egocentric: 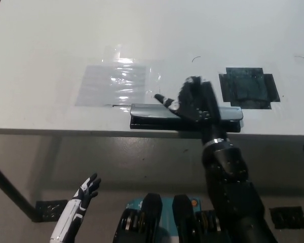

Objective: The paper pin puncher is placed at the center of the table and close to the robot and the robot uses its right fist to press on the paper pin puncher

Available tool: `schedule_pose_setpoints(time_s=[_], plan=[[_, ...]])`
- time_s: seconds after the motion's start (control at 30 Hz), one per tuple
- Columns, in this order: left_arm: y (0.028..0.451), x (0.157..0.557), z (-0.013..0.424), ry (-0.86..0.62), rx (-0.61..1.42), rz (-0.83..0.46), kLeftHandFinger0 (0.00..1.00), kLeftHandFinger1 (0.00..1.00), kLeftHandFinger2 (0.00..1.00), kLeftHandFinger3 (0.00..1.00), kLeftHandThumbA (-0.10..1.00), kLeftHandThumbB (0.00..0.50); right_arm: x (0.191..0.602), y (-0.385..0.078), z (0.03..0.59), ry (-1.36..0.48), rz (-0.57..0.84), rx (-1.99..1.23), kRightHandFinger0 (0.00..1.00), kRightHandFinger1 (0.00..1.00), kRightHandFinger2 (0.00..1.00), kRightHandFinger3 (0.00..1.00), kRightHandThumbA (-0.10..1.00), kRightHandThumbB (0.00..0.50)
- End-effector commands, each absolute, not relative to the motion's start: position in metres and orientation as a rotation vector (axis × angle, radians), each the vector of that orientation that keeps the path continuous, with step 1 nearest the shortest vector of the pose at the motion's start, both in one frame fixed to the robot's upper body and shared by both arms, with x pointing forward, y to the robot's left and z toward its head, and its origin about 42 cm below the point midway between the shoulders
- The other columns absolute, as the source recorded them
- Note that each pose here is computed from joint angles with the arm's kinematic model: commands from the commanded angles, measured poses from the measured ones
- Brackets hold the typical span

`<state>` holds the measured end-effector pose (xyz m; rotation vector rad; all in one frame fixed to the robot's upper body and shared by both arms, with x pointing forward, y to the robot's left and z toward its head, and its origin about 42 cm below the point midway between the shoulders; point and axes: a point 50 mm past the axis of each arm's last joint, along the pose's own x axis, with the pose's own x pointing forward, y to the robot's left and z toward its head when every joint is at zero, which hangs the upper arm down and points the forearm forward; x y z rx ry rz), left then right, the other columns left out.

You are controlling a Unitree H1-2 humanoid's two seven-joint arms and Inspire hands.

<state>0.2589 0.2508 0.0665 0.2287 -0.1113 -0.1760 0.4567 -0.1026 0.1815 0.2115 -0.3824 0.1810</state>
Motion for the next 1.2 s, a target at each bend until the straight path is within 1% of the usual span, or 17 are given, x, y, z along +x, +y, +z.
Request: schedule_pose_setpoints(time_s=[0.0,0.07,0.17,0.37,0.47,0.57,0.6,0.7,0.77,0.83,0.87,0.9,0.93,0.97,1.0,1.07,1.17], plan=[[0.251,0.280,0.097,-0.229,0.253,-0.206,1.00,1.00,1.00,1.00,1.00,0.260,0.374,-0.144,0.368,-0.828,0.319,0.270,0.00,0.00,0.00,0.00,1.00,0.193],[0.251,0.283,0.099,-0.239,0.260,-0.207,1.00,1.00,1.00,1.00,1.00,0.259,0.357,-0.152,0.371,-0.850,0.320,0.271,0.00,0.00,0.00,0.00,1.00,0.204],[0.252,0.287,0.102,-0.243,0.262,-0.208,1.00,1.00,1.00,1.00,1.00,0.266,0.337,-0.164,0.369,-0.891,0.330,0.214,0.00,0.00,0.00,0.00,1.00,0.175],[0.253,0.292,0.105,-0.255,0.265,-0.214,1.00,1.00,1.00,1.00,1.00,0.255,0.289,-0.192,0.335,-0.831,0.294,0.127,0.00,0.00,0.00,0.00,1.00,0.241],[0.253,0.294,0.106,-0.252,0.261,-0.206,1.00,1.00,1.00,1.00,1.00,0.253,0.280,-0.203,0.294,-0.764,0.285,0.097,0.00,0.00,0.00,0.00,1.00,0.136],[0.251,0.294,0.106,-0.249,0.258,-0.204,1.00,1.00,1.00,1.00,1.00,0.265,0.274,-0.211,0.246,-0.634,0.215,0.076,0.00,0.00,0.00,0.00,1.00,0.133],[0.251,0.293,0.105,-0.248,0.254,-0.205,1.00,1.00,1.00,1.00,1.00,0.259,0.271,-0.212,0.234,-0.600,0.198,0.064,0.00,0.00,0.00,0.00,1.00,0.110],[0.250,0.295,0.105,-0.254,0.240,-0.204,1.00,1.00,1.00,1.00,1.00,0.246,0.267,-0.217,0.198,-0.495,0.146,0.034,0.00,0.00,0.00,0.00,1.00,0.095],[0.251,0.294,0.104,-0.249,0.252,-0.202,1.00,1.00,1.00,1.00,1.00,0.258,0.265,-0.220,0.173,-0.431,0.137,0.021,0.00,0.00,0.00,0.00,1.00,0.055],[0.251,0.295,0.104,-0.248,0.256,-0.202,1.00,1.00,1.00,1.00,1.00,0.252,0.261,-0.222,0.159,-0.366,0.114,0.039,0.00,0.00,0.00,0.02,1.00,0.069],[0.251,0.295,0.105,-0.250,0.256,-0.203,1.00,1.00,1.00,1.00,1.00,0.250,0.260,-0.224,0.148,-0.325,0.098,0.045,0.16,0.08,0.06,0.12,1.00,0.079],[0.251,0.296,0.105,-0.254,0.253,-0.203,1.00,1.00,1.00,1.00,1.00,0.239,0.259,-0.225,0.143,-0.314,0.105,0.053,0.28,0.20,0.23,0.30,1.00,0.086],[0.251,0.296,0.105,-0.256,0.249,-0.202,1.00,1.00,1.00,1.00,1.00,0.238,0.259,-0.226,0.138,-0.307,0.118,0.066,0.30,0.21,0.23,0.31,1.00,0.087],[0.252,0.296,0.104,-0.256,0.250,-0.200,1.00,1.00,1.00,1.00,1.00,0.232,0.256,-0.226,0.127,-0.272,0.123,0.021,0.76,0.81,0.97,0.87,1.00,0.140],[0.252,0.297,0.104,-0.257,0.251,-0.200,1.00,1.00,1.00,1.00,1.00,0.233,0.255,-0.226,0.124,-0.263,0.129,0.008,0.97,1.00,1.00,1.00,1.00,0.193],[0.251,0.297,0.104,-0.259,0.250,-0.201,1.00,1.00,1.00,1.00,1.00,0.236,0.252,-0.225,0.114,-0.242,0.161,-0.032,1.00,1.00,1.00,1.00,1.00,0.223],[0.250,0.298,0.104,-0.259,0.248,-0.204,1.00,1.00,1.00,1.00,1.00,0.237,0.251,-0.222,0.098,-0.196,0.206,0.019,1.00,1.00,1.00,1.00,1.00,0.230]])
